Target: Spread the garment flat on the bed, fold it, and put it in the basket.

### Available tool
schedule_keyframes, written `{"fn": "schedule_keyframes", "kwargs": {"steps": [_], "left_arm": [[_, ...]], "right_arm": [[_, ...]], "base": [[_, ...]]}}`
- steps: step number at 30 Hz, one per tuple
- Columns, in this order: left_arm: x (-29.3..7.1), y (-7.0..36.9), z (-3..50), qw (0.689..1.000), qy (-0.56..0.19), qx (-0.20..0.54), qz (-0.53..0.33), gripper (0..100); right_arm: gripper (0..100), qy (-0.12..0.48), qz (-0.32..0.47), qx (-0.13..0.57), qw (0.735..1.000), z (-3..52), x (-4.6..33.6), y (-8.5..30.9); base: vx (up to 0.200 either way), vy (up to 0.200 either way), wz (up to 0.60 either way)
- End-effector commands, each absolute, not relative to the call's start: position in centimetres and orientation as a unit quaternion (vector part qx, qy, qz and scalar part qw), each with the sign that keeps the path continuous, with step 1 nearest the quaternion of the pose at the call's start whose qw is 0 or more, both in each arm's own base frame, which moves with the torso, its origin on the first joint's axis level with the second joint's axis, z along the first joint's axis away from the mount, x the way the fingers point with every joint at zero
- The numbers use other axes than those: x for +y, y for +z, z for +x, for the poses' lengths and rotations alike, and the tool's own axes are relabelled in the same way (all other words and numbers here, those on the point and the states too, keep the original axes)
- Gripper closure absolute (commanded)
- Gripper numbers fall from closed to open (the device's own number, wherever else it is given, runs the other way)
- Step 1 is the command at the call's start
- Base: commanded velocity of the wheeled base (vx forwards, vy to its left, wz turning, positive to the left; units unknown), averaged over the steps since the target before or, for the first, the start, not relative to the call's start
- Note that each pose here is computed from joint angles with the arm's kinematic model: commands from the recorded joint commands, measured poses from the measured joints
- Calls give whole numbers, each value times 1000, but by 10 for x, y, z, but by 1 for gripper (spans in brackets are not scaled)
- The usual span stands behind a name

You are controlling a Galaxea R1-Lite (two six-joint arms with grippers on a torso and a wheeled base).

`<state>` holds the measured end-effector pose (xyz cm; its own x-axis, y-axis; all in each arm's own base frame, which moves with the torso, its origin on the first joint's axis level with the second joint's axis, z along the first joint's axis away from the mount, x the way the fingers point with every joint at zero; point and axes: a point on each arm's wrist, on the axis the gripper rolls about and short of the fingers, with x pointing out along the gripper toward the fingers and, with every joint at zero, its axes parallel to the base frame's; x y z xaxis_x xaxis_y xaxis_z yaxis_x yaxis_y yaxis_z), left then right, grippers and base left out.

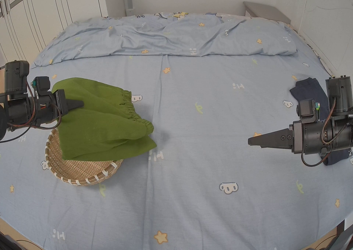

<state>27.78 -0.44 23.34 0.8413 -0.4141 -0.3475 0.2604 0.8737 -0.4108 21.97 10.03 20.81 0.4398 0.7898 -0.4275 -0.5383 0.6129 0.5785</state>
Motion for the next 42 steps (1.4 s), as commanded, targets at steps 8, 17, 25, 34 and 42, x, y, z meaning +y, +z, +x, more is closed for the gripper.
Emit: {"fn": "schedule_keyframes", "kwargs": {"steps": [8, 17, 25, 34, 42], "left_arm": [[23, 193, 272, 903, -83, 317, -277, 100], [37, 140, 320, 865, 13, 418, -279, 100], [40, 96, 355, 831, 56, 488, -262, 100], [33, 74, 355, 800, 65, 553, -221, 100], [31, 78, 356, 806, 79, 548, -208, 100]], "right_arm": [[0, 407, 179, 345, 826, 215, 102, 209], [0, 408, 177, 350, 825, 213, 103, 207], [0, 407, 176, 355, 823, 214, 105, 204], [0, 408, 175, 358, 822, 213, 106, 202], [0, 410, 174, 358, 821, 213, 107, 202]], "base": [[0, 0, 0], [0, 0, 0], [0, 0, 0], [0, 0, 0], [0, 0, 0]]}}
